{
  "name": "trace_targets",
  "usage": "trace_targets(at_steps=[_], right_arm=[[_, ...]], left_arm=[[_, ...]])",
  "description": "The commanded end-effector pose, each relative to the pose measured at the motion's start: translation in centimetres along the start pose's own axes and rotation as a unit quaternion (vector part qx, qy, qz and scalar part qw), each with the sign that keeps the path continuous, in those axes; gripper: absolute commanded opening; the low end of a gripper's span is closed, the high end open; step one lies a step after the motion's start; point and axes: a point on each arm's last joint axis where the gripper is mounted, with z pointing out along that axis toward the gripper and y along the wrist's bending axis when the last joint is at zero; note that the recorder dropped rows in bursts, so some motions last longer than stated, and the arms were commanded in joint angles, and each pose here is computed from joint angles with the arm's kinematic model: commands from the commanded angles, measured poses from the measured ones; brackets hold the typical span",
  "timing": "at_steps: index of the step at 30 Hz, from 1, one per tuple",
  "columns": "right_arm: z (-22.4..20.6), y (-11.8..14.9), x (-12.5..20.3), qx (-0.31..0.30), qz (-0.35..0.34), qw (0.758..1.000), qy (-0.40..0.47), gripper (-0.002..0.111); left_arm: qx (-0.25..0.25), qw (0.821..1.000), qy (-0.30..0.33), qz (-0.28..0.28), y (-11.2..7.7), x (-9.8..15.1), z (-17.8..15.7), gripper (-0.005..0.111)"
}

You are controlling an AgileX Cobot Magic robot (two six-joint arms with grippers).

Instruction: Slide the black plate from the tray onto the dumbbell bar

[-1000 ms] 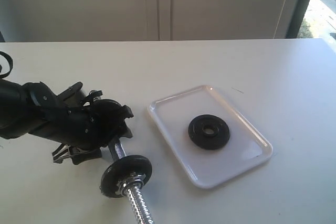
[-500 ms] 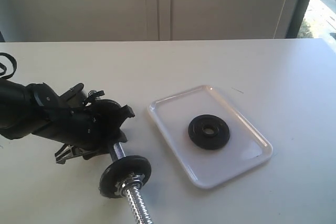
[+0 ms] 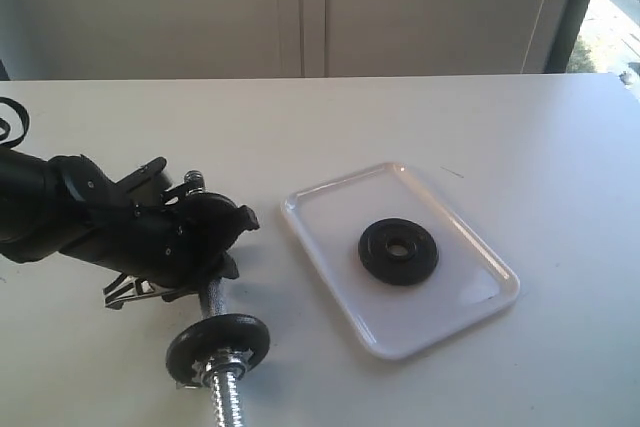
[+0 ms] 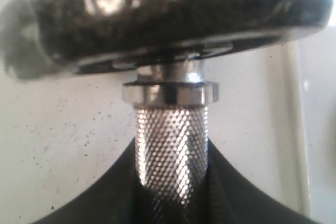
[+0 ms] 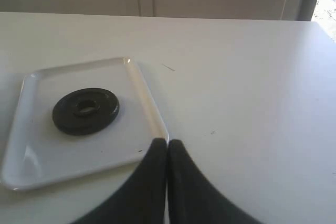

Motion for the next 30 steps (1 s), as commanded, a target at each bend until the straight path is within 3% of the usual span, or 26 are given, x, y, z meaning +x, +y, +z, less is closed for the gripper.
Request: trace_targets(at_steps=[1, 6, 30], right_arm=[[0.0, 0.0, 0.0, -0.001, -0.006, 1.000, -0.004, 0.000], [0.0, 0.0, 0.0, -0.001, -0.006, 1.000, -0.004, 0.000], [0.0, 0.0, 0.0, -0.001, -0.006, 1.000, -0.004, 0.000]], left_arm=[[0.010, 0.997, 0.025, 0.074, -0.3, 0.6, -1.2, 0.000], [0.026, 0.987, 0.027, 0.159, -0.8, 0.7, -2.3, 0.000], [0.014, 0.966, 0.061, 0.249, -0.4, 1.2, -2.4, 0.000]])
